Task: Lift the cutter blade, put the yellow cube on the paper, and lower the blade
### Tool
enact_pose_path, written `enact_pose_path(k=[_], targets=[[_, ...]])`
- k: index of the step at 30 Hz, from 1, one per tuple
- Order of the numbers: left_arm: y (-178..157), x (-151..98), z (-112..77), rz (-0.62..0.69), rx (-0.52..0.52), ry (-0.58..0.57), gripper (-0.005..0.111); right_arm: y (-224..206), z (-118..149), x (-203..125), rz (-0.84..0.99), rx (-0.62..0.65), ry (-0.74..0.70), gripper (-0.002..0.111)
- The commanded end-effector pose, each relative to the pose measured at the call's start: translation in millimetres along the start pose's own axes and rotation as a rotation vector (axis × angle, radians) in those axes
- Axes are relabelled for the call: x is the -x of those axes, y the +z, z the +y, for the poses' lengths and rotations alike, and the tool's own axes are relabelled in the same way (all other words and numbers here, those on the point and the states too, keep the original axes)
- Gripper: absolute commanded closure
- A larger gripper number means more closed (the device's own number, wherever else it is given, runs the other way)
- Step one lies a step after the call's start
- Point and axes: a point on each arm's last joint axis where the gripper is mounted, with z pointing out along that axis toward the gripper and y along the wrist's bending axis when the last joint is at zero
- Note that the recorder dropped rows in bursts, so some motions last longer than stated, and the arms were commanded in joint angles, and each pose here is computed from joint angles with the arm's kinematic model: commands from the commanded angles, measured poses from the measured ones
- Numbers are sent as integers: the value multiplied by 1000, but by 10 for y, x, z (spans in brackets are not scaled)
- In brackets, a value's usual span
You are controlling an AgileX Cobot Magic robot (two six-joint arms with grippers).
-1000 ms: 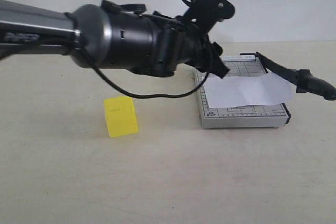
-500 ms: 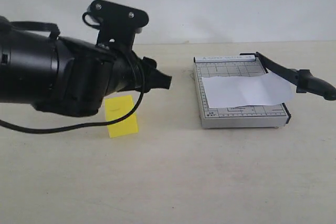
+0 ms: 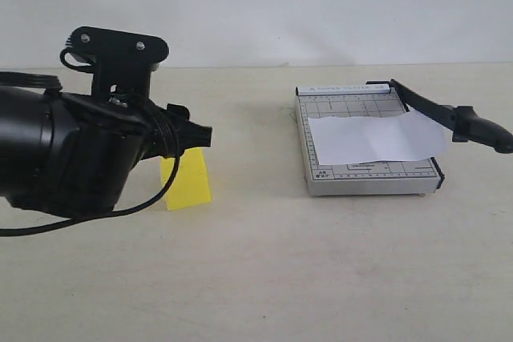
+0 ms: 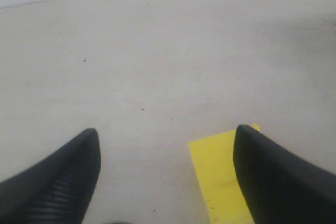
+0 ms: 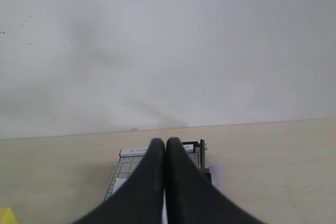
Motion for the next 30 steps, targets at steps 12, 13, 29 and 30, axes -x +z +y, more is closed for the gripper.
enact_pose_path(k=[12, 13, 29, 30], targets=[[224, -250, 59, 58, -136, -188, 38, -3, -3, -4, -1, -3, -6, 109], [223, -248, 55, 56, -142, -189, 38, -3, -3, -4, -1, -3, -6, 109], [272, -207, 39, 16, -334, -308, 36, -3, -3, -4, -1, -3, -6, 109], [255, -200, 73, 12, -317, -313, 36, -3, -3, -4, -1, -3, -6, 109]])
